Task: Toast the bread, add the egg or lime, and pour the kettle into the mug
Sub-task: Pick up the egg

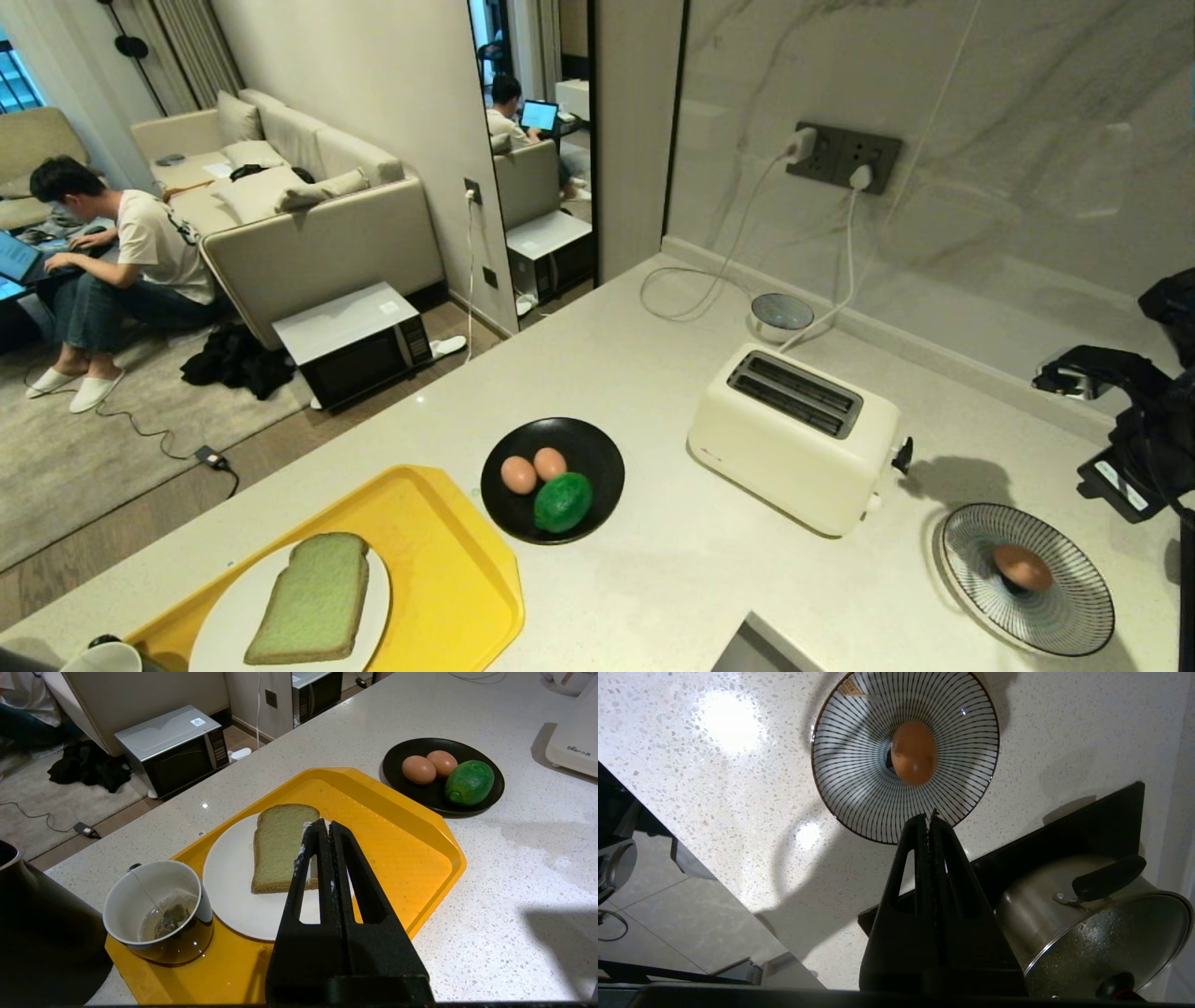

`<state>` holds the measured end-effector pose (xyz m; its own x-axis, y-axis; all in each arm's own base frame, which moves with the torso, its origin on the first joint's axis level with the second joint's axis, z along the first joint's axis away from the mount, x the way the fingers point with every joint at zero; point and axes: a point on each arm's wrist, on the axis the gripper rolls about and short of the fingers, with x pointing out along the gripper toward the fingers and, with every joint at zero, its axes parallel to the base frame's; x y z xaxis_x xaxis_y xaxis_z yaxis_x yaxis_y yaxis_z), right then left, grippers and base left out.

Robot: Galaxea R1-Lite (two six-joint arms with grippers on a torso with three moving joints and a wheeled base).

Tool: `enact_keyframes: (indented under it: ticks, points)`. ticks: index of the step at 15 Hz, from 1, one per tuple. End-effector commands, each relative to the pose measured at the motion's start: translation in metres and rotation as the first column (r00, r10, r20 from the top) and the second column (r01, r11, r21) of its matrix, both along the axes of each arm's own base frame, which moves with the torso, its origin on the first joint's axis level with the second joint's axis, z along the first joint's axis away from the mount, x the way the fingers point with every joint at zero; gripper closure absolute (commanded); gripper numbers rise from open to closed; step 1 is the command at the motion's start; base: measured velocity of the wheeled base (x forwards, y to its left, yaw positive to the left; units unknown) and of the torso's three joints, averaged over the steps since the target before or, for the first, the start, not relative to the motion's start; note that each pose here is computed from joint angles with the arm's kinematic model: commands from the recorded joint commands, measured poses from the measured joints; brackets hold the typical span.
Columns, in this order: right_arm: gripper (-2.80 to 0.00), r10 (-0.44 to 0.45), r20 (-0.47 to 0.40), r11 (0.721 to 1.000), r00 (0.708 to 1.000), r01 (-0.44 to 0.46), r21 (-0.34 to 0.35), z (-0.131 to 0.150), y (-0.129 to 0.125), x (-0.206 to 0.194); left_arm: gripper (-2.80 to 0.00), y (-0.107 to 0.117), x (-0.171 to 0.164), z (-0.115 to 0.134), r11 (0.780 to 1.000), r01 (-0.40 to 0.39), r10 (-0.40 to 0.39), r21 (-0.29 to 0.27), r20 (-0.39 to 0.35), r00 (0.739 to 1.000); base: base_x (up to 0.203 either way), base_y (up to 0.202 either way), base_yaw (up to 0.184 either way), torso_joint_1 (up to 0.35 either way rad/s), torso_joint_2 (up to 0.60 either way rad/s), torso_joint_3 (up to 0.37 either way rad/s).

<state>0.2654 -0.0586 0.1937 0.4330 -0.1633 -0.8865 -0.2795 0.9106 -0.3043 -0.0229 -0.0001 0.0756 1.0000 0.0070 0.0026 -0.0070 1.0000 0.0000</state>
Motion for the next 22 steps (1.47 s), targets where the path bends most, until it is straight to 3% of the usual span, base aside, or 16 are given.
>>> enact_keyframes:
  ticks: [1, 10, 13, 20, 22]
  points:
    - [0.00, 0.002, 0.006, 1.000, 1.000, -0.002, -0.003, 0.003, 0.000, -0.003, 0.00, 0.000, 0.000, 0.000, 1.000, -0.001, 0.001, 0.000, 0.001, 1.000, 0.000, 0.000, 0.000, 0.000, 0.00, 0.000]
    - [0.00, 0.014, 0.016, 1.000, 1.000, -0.014, 0.007, 0.005, 0.001, -0.005, 0.00, 0.000, 0.000, 0.000, 1.000, -0.001, 0.001, 0.000, 0.001, 1.000, 0.002, 0.004, -0.073, 0.004, 0.00, 0.001]
    - [0.00, 0.094, 0.012, 0.996, 0.995, -0.094, 0.008, 0.004, 0.002, -0.004, 0.00, 0.000, 0.000, 0.000, 1.000, -0.001, 0.001, 0.000, 0.001, 1.000, 0.000, 0.000, 0.000, 0.000, 0.00, 0.000]
    - [0.00, 0.160, -0.021, 0.987, 0.987, -0.160, -0.004, -0.003, 0.003, 0.000, 0.00, 0.000, 0.000, 0.000, 1.000, -0.001, 0.001, 0.000, 0.001, 1.000, 0.000, 0.000, 0.000, 0.000, 0.00, 0.000]
    - [0.00, 0.193, -0.021, 0.980, 0.981, -0.192, 0.043, -0.007, 0.004, 0.002, 0.00, 0.000, 0.000, 0.000, 1.000, -0.001, 0.001, -0.001, 0.001, 1.000, 0.000, 0.000, 0.000, 0.000, 0.00, 0.000]
